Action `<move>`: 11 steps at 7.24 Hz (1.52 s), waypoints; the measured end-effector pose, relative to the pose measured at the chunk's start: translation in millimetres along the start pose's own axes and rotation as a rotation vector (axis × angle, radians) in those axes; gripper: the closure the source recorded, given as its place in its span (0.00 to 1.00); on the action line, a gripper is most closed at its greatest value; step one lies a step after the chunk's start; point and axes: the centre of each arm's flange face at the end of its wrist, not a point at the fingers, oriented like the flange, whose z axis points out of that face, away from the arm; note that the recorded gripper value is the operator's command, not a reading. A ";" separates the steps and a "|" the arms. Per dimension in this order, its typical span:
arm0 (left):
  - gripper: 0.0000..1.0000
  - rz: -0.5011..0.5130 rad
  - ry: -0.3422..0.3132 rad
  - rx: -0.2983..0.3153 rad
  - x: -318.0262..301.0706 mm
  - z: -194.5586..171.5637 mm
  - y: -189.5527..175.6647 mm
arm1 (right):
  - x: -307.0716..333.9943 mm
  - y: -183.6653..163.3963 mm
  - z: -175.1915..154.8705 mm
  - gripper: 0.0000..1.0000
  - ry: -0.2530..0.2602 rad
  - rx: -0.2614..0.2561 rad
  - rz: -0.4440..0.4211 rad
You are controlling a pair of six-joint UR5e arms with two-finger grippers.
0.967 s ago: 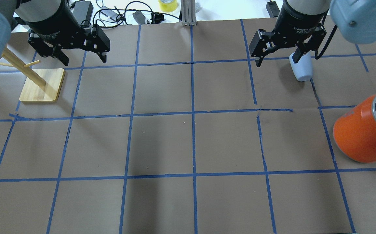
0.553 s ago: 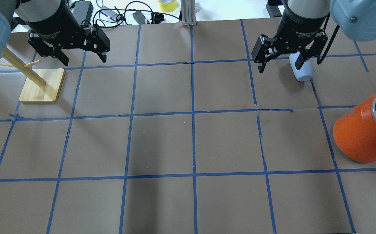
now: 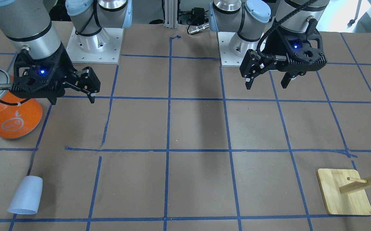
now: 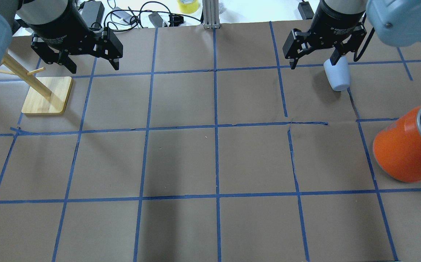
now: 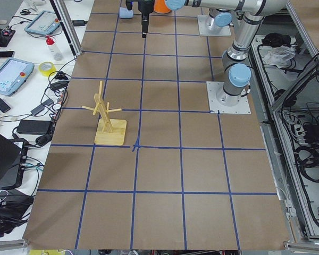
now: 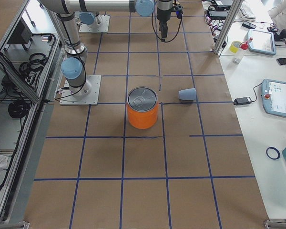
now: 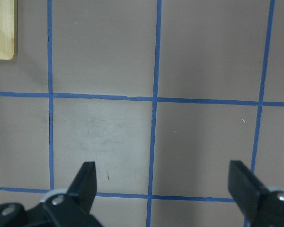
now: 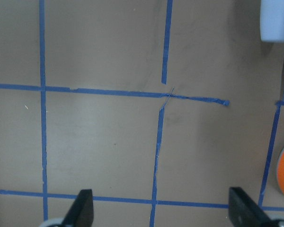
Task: Flip cup
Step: 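Lower the right gripper onto the pale blue cup lying on its side, then grasp the pale blue cup with the right gripper and lift it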
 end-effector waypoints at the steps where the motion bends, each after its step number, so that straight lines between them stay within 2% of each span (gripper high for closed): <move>1: 0.00 0.000 0.000 0.000 0.0 -0.1 0.1 | 22.9 -19.0 17.3 0.00 0.004 0.001 0.035; 3: 0.00 0.000 0.001 0.000 0.1 0.2 -0.1 | 71.4 -50.8 61.9 0.00 0.025 -0.015 0.084; 4: 0.00 0.000 0.001 0.000 0.1 0.2 -0.1 | 102.4 -67.6 87.5 0.00 0.051 -0.009 0.103; 6: 0.00 0.000 0.000 0.000 0.0 -0.3 0.1 | 155.4 -92.6 144.3 0.01 0.069 -0.004 0.113; 8: 0.00 -0.002 0.001 0.001 0.1 -0.4 0.2 | 175.0 -109.3 196.1 0.00 0.061 0.005 0.094; 11: 0.00 -0.003 0.001 -0.001 0.1 0.8 -0.6 | 185.7 -120.0 235.0 0.00 0.035 0.027 0.039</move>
